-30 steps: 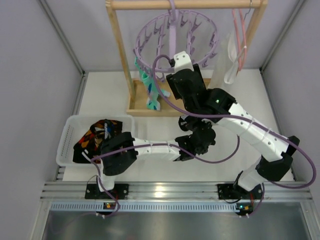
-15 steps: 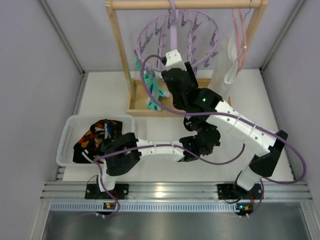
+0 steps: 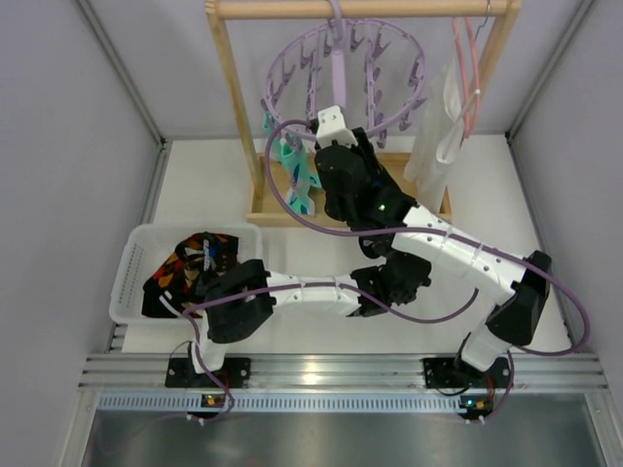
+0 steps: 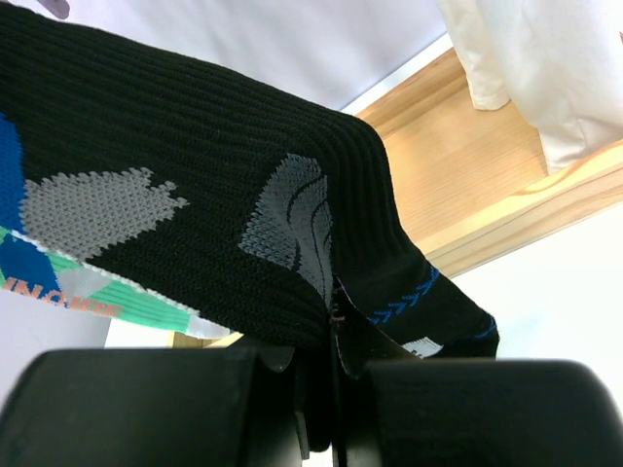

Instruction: Remove the socks clipped to the hanger

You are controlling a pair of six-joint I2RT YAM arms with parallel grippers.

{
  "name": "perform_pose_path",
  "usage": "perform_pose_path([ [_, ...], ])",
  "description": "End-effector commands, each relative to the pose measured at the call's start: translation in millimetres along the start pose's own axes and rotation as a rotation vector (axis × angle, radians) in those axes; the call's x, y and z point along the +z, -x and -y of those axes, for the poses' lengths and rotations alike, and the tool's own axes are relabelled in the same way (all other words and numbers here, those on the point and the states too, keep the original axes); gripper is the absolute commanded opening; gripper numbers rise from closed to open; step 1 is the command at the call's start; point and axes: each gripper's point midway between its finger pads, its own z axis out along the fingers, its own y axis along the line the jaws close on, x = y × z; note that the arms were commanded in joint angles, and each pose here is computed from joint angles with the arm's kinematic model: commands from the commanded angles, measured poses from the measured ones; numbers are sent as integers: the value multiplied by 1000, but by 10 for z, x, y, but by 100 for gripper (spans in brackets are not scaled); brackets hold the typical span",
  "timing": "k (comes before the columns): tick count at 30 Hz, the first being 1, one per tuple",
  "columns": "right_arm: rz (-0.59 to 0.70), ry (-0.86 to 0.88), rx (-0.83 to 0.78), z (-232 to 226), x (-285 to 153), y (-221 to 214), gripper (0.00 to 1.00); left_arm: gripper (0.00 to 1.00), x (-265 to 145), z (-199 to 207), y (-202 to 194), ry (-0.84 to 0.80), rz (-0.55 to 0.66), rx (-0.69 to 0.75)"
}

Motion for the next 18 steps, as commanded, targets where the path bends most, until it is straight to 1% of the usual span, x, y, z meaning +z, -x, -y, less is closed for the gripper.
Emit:
perform_pose_path([
  [1,39,-72,69,222,-24,160,44,0,-34,-117,230,14,27,-73],
  [3,41,-78,66,238,-18,179,40,0,-38,-117,213,13,25,-74],
  [4,41,-80,65,234,-15,181,33,0,-42,-97,210,8,28,-75],
  [7,41,-90,53,237,-6,190,19,0,-36,-81,199,1,29,-79],
  [9,42,-90,55,240,-6,195,13,0,-48,-49,162,-12,31,-82],
  [10,43,-89,57,263,-18,201,7,0,-38,-44,152,-16,33,-93],
  [11,44,-86,67,262,-27,203,6,0,-40,-32,148,-25,36,-96],
  [13,49,-71,83,290,-51,219,5,0,-28,-21,47,-26,25,-91],
  [15,45,-53,88,290,-69,198,5,0,-27,-67,-15,-22,17,-115],
  [16,54,-26,103,302,-88,223,5,0,-39,-77,-130,-25,7,-99],
  [18,54,20,131,311,-117,211,5,0,-79,-212,-154,-19,5,-147],
])
